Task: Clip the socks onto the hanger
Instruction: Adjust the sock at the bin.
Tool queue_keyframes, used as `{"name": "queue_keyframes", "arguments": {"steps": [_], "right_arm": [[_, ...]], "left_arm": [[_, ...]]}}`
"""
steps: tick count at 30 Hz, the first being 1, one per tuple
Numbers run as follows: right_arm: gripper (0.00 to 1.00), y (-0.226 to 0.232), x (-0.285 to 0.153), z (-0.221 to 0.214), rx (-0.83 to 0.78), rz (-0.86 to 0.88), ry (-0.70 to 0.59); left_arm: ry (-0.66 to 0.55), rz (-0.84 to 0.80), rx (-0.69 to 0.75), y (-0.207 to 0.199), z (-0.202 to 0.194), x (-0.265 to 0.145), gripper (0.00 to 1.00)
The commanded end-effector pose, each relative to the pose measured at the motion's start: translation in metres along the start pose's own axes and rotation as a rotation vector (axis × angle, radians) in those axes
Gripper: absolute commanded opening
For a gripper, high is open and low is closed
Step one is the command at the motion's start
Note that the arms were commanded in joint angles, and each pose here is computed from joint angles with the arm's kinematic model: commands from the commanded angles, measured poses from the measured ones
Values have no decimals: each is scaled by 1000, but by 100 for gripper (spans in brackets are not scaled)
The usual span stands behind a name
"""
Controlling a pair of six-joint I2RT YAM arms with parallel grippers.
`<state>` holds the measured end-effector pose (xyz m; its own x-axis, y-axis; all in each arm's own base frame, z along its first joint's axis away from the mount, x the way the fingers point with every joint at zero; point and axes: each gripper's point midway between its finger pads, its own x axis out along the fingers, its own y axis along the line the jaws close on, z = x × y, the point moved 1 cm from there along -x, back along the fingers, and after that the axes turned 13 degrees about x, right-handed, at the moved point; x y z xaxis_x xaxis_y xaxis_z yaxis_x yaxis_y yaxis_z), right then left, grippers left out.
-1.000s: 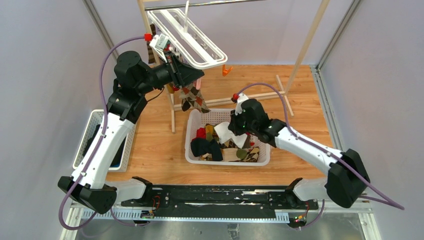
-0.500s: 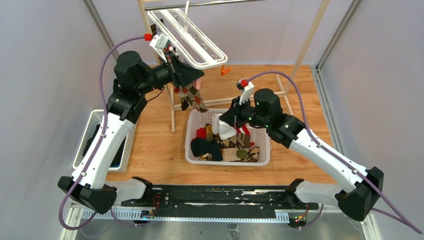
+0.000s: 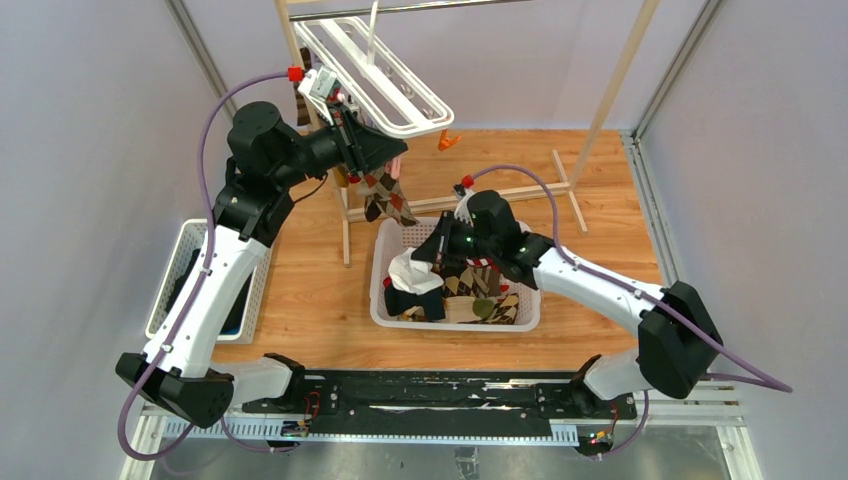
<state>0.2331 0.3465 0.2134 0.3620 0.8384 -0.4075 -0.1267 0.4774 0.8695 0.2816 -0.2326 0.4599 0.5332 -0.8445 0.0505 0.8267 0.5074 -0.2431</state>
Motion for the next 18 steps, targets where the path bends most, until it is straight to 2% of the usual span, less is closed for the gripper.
{"name": "queue_keyframes", "arguments": {"steps": [1, 6, 9, 10, 11, 12, 14, 18], "right_arm": [[0, -24, 11, 16, 88, -71, -153], [0, -55, 1, 54, -10, -228, -383], [7, -69, -1, 63, -105, -308, -416], [12, -73, -1, 64, -144, -325, -411], [22, -76, 0, 63, -194, -340, -393], [37, -79, 0, 62, -263, -357, -363], [51, -78, 1, 57, -394, -346, -293], [59, -83, -23, 64, -702, -417, -246]], "left_arm": [[-41, 10, 46, -2, 17, -7, 0], [-39, 10, 44, -2, 16, -7, 0], [-41, 8, 47, -2, 18, -7, 0], [-41, 8, 48, -2, 18, -7, 0], [-42, 7, 49, -3, 18, -7, 0], [-43, 7, 50, -3, 19, -7, 0], [-44, 9, 50, -2, 19, -7, 0], [-42, 9, 48, -1, 18, -7, 0]]}}
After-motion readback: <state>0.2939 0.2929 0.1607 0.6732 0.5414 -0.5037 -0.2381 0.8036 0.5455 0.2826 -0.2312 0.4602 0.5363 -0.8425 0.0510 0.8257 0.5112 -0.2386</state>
